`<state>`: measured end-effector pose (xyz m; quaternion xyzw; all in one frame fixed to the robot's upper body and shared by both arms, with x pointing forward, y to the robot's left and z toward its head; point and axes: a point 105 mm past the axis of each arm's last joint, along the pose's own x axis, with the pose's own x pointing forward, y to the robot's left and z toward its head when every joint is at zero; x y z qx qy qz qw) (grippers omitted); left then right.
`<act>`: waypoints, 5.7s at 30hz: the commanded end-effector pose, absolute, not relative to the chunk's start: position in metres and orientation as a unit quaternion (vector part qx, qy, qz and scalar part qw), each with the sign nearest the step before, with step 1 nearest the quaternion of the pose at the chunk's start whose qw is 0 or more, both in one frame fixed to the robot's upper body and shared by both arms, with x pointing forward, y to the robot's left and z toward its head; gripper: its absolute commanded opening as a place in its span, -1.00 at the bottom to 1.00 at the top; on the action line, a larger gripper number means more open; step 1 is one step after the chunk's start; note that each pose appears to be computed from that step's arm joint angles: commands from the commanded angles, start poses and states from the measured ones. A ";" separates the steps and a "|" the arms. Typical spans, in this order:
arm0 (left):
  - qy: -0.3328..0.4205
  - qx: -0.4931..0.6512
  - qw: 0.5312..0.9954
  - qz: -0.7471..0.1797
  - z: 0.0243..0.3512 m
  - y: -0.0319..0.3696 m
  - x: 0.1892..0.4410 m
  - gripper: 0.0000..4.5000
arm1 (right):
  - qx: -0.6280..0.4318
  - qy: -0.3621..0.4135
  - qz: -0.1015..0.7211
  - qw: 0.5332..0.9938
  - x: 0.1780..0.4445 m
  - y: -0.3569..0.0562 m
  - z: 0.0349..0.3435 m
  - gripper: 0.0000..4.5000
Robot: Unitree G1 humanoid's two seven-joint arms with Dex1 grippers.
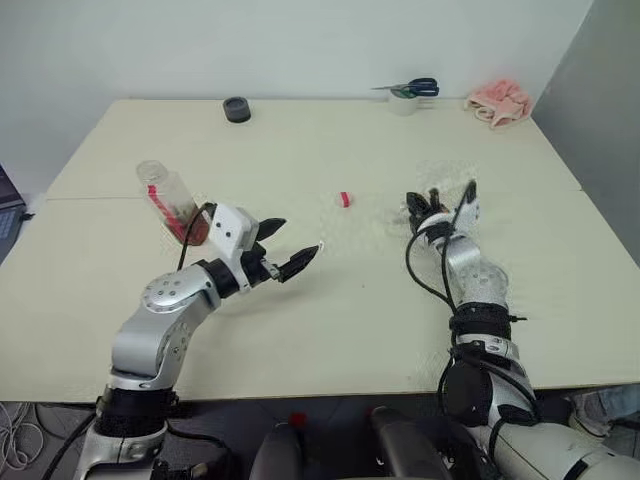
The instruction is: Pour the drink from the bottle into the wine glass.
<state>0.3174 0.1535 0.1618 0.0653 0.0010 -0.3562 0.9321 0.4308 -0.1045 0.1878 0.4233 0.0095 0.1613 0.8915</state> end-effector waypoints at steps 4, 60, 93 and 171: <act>0.008 0.067 0.948 -0.310 0.165 0.192 0.296 1.00 | 0.057 -0.176 0.360 0.915 0.380 -0.005 0.241 -0.92; -0.029 0.061 0.997 -0.041 0.150 0.299 0.276 1.00 | -0.159 -0.047 0.518 0.839 0.326 -0.123 0.266 0.99; -0.067 0.098 0.991 -0.064 0.209 0.302 0.368 1.00 | -0.152 -0.100 0.632 0.754 0.296 -0.044 0.354 0.99; -0.325 0.514 0.752 -0.255 0.320 0.114 0.419 -0.06 | -0.124 -0.073 0.413 0.899 0.272 -0.117 0.232 1.00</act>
